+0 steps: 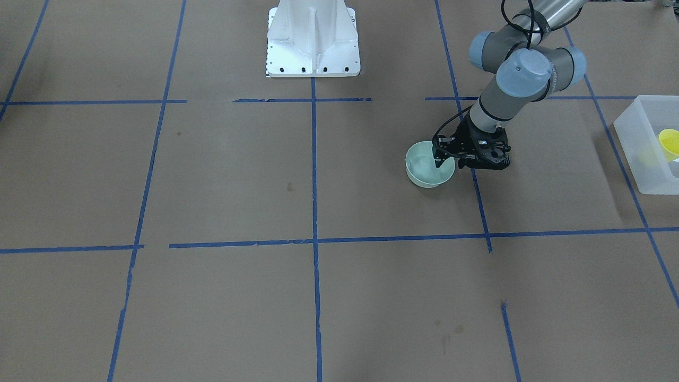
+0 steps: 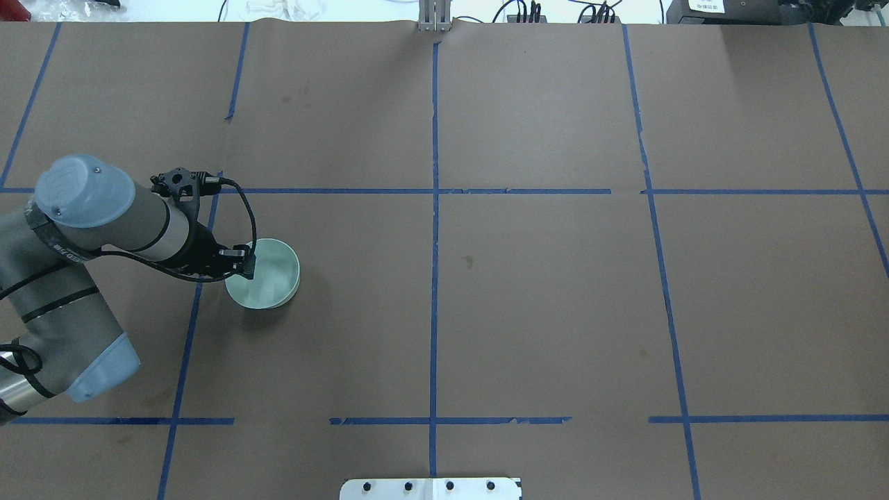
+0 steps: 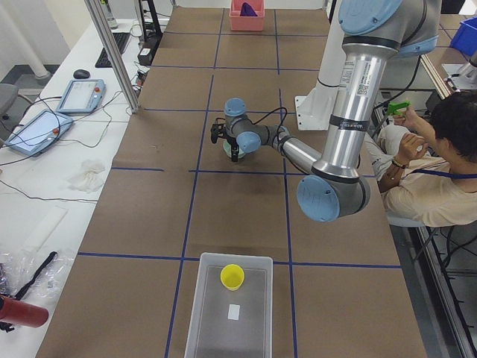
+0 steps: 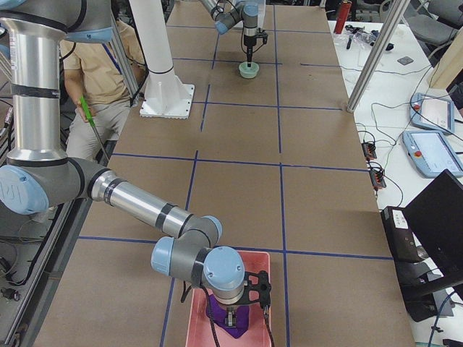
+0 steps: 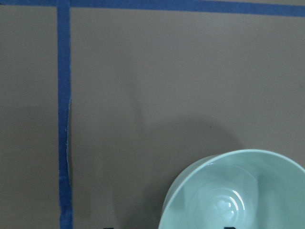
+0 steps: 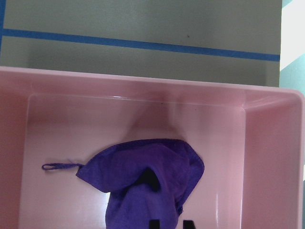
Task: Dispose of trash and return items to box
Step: 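Grasp the green bowl rim with the left gripper and lift it away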
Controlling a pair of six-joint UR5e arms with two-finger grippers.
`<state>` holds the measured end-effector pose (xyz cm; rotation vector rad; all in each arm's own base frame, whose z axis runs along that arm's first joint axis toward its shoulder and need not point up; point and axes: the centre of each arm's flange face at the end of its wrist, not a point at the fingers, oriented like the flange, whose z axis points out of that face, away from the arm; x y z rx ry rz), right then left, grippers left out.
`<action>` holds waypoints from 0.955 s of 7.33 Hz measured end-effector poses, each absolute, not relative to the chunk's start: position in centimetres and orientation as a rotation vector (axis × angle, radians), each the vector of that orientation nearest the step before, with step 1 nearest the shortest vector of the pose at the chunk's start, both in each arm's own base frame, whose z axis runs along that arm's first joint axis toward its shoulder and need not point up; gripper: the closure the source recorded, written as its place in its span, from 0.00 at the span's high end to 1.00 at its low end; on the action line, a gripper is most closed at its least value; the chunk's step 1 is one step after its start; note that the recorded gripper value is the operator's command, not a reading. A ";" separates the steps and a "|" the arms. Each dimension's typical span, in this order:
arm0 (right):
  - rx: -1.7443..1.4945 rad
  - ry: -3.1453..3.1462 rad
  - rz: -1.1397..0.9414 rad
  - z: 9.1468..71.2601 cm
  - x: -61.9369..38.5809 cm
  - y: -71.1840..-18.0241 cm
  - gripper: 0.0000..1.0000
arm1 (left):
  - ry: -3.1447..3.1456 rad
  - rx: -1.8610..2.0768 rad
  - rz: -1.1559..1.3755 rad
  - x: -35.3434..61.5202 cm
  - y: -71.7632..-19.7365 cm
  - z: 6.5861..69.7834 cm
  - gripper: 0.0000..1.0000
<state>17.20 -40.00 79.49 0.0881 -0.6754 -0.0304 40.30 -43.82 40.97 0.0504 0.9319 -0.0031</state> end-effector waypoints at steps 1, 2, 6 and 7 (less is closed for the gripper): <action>0.114 -0.674 -0.038 78.2 17.2 -40.9 1.00 | 0.937 0.053 -0.008 40.2 -43.8 40.6 0.00; 0.164 -0.673 -0.047 75.3 17.3 -42.4 1.00 | 0.950 0.061 -0.014 39.8 -43.7 39.7 0.00; 0.231 -0.740 0.056 60.7 8.7 -47.9 1.00 | 1.022 0.199 -0.080 30.6 -45.4 33.2 0.00; 0.230 -0.765 0.075 58.1 6.7 -48.3 1.00 | 1.013 0.265 -0.093 26.0 -46.8 33.0 0.00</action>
